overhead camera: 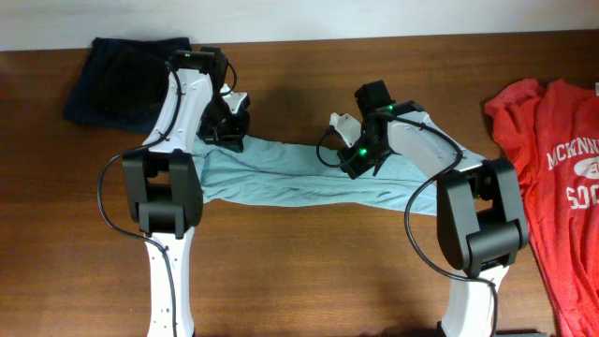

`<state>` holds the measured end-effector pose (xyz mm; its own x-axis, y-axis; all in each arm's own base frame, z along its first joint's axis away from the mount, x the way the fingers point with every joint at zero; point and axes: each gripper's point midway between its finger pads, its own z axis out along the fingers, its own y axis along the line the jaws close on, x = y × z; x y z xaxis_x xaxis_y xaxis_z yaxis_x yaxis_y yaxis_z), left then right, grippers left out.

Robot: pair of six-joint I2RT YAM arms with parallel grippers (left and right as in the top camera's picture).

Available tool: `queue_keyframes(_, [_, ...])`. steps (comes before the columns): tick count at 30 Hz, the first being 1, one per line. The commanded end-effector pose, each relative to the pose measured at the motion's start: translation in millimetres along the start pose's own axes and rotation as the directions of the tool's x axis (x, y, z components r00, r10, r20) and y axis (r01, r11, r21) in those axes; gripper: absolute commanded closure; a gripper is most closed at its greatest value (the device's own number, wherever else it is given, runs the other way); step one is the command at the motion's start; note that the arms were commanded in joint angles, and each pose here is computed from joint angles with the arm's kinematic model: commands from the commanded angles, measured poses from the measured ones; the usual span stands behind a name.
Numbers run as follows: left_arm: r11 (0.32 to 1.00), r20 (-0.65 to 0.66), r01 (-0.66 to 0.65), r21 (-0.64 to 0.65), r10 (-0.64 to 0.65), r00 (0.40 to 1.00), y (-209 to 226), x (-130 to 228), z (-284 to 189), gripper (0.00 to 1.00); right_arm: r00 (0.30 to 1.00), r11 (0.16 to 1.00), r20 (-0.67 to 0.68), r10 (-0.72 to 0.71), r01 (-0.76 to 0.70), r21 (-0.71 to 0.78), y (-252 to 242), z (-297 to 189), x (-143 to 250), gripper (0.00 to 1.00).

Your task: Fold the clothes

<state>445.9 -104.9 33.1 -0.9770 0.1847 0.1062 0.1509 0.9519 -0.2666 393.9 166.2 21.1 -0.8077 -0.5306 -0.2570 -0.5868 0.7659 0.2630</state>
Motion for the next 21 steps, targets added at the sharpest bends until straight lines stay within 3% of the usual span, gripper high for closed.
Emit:
queue_keyframes(1, [1.0, -0.008, -0.001, 0.005, 0.001, 1.0, 1, 1, 3, 0.94, 1.0, 1.0, -0.012, -0.01, 0.01, -0.006, 3, 3, 5, 0.96])
queue_keyframes(10, [1.0, -0.009, -0.001, 0.005, 0.001, 1.0, 1, 2, 3, 0.93, 0.998, 1.0, -0.066, 0.008, -0.007, 0.003, 1, 16, 28, 0.96])
queue_keyframes(21, [1.0, -0.008, -0.002, 0.001, 0.002, 1.0, 1, 1, 3, 0.93, 0.979, 0.993, -0.197, 0.06, -0.078, -0.089, 27, -14, 44, 0.96])
